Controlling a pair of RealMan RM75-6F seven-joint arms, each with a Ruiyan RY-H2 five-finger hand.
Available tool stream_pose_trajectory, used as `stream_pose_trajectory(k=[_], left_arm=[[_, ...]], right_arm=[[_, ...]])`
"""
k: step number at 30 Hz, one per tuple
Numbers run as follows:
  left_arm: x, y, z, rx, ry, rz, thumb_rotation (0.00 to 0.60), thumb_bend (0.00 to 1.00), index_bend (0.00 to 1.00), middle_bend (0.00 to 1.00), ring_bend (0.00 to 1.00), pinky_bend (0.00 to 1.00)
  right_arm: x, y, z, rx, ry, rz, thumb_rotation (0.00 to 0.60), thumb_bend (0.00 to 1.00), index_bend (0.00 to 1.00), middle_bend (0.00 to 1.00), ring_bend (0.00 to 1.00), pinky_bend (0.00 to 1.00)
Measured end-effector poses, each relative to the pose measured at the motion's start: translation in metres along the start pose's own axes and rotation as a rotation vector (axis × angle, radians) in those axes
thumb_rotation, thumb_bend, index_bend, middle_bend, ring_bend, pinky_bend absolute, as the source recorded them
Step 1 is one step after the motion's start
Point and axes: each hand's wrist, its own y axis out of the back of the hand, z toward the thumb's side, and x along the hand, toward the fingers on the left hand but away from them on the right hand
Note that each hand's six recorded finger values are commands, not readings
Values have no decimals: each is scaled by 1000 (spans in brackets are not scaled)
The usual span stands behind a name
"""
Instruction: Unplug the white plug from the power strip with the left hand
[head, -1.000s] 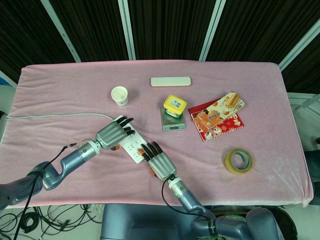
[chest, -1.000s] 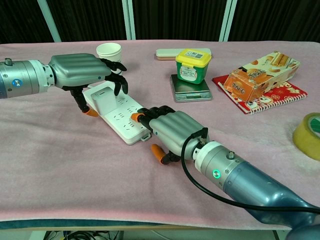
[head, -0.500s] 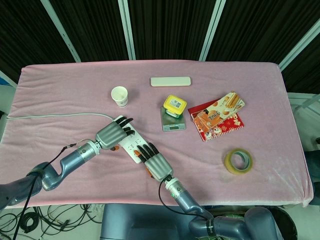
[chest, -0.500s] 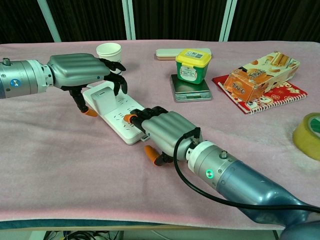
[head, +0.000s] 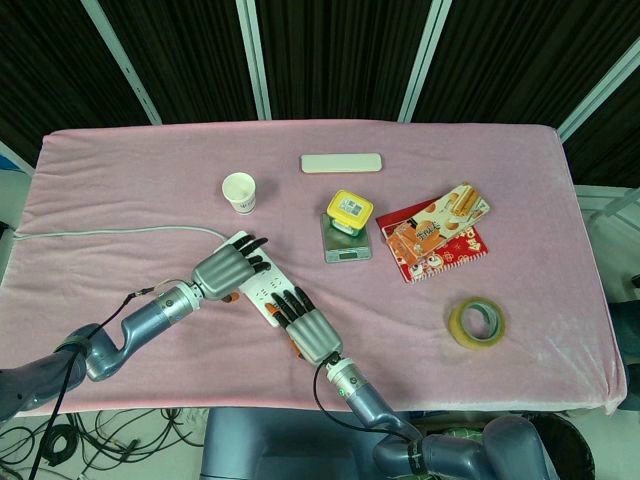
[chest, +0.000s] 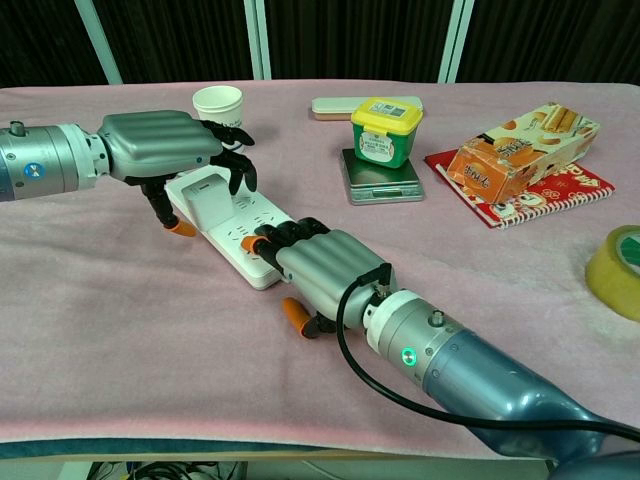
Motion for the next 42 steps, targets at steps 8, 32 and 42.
stream_pose_trajectory(k=[8, 32, 42], left_arm=[[-2, -3, -2, 15, 1, -13, 600, 151, 286, 350, 8, 126], [6, -7, 0, 43, -4, 12, 600, 196, 357, 408, 30, 155], [7, -10, 3, 40, -13, 20, 600, 205, 374, 426, 42, 170]], right_arm=[[-1, -3, -2, 5, -5, 6, 600, 565, 0, 0, 30, 16], [-2, -10, -6, -2, -15, 16, 600, 564, 0, 0, 31, 16], [-1, -11, -8, -1, -19, 18, 600, 564, 0, 0, 30, 16]])
